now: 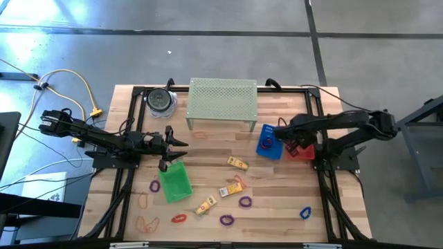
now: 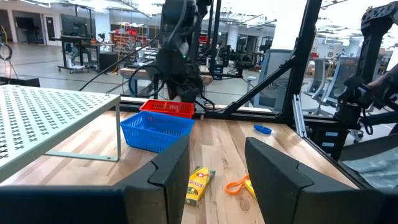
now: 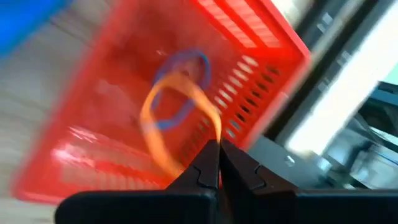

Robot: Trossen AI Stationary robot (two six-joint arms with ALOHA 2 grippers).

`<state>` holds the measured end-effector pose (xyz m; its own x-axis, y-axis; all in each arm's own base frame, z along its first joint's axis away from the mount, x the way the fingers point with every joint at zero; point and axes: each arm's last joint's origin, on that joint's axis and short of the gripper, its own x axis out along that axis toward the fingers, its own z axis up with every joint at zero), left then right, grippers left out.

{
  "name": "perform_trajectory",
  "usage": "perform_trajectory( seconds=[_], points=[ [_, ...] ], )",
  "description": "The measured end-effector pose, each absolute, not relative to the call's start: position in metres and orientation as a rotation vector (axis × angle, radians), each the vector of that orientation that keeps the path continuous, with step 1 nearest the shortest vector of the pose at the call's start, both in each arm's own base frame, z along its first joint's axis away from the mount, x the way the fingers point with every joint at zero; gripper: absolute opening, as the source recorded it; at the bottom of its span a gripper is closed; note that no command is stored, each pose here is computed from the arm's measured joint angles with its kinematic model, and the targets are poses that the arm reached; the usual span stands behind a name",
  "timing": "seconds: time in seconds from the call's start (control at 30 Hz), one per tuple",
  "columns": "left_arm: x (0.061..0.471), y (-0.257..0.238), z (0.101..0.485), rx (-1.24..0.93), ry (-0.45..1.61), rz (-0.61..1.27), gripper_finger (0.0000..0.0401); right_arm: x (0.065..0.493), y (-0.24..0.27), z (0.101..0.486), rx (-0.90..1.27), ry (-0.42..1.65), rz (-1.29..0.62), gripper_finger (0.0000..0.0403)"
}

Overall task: Pick & Place Office Desk Supplies
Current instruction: Put the orange rubber band into the red bin, then put the crayon box into the green bin

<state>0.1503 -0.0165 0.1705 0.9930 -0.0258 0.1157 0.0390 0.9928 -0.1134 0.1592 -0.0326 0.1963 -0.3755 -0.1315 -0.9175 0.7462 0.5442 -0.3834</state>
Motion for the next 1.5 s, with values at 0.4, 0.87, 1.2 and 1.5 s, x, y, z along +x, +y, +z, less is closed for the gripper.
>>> perform_trajectory(
  seconds=[0.4,0.87,1.2,1.5],
  points=[
    [0.150,-0.016,0.170,-0.119,-0.114,-0.029,0.0151,0.166,-0.039,0.191,0.568,1.701,-0.969,0.0039],
    [0.150,-0.016,0.170,-0.118,-0.114,-0.028,0.0151,0.169,-0.040,0.205,0.568,1.701,-0.986,0.0132],
    [0.150,-0.016,0.170,-0.116,-0.114,-0.028,0.0151,0.186,-0.043,0.257,0.607,1.607,-0.943,0.0082],
    [0.150,-0.016,0.170,-0.115,-0.114,-0.028,0.0151,0.204,-0.030,0.284,0.642,1.480,-0.793,0.0058]
  ],
)
